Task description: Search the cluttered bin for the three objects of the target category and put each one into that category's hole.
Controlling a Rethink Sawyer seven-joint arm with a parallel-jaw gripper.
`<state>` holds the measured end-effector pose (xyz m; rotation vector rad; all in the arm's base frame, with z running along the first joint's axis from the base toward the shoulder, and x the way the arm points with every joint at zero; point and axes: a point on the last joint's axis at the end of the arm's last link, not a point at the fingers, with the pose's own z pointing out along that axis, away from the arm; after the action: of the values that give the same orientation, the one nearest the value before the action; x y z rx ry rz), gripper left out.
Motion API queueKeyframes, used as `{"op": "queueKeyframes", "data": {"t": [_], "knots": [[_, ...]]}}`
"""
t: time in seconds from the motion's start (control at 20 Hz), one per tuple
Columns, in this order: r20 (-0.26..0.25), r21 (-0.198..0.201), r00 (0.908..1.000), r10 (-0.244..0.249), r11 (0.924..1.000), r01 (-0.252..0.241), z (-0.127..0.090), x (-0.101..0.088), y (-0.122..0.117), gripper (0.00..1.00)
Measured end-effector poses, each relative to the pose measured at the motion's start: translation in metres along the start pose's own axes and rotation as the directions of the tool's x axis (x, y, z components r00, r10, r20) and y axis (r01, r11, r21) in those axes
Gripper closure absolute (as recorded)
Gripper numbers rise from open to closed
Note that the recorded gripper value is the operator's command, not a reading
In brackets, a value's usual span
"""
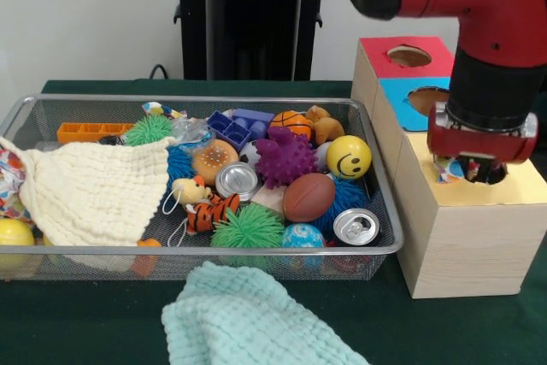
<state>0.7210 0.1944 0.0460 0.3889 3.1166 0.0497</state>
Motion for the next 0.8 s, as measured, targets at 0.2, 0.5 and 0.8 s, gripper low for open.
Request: {"op": "queueKeyframes", "data": {"t": [0.2,0.5,0.8], "knots": [[0.022,-0.005,0.9998,-0.004,1.0000,0.004,-0.034,-0.002,0.003,1.00],[0.055,0.000,0.9985,-0.003,1.0000,0.003,-0.085,-0.012,0.001,1.00],[0.094,0.009,0.9956,0.002,1.0000,-0.002,-0.112,-0.019,-0.004,1.00]]}}
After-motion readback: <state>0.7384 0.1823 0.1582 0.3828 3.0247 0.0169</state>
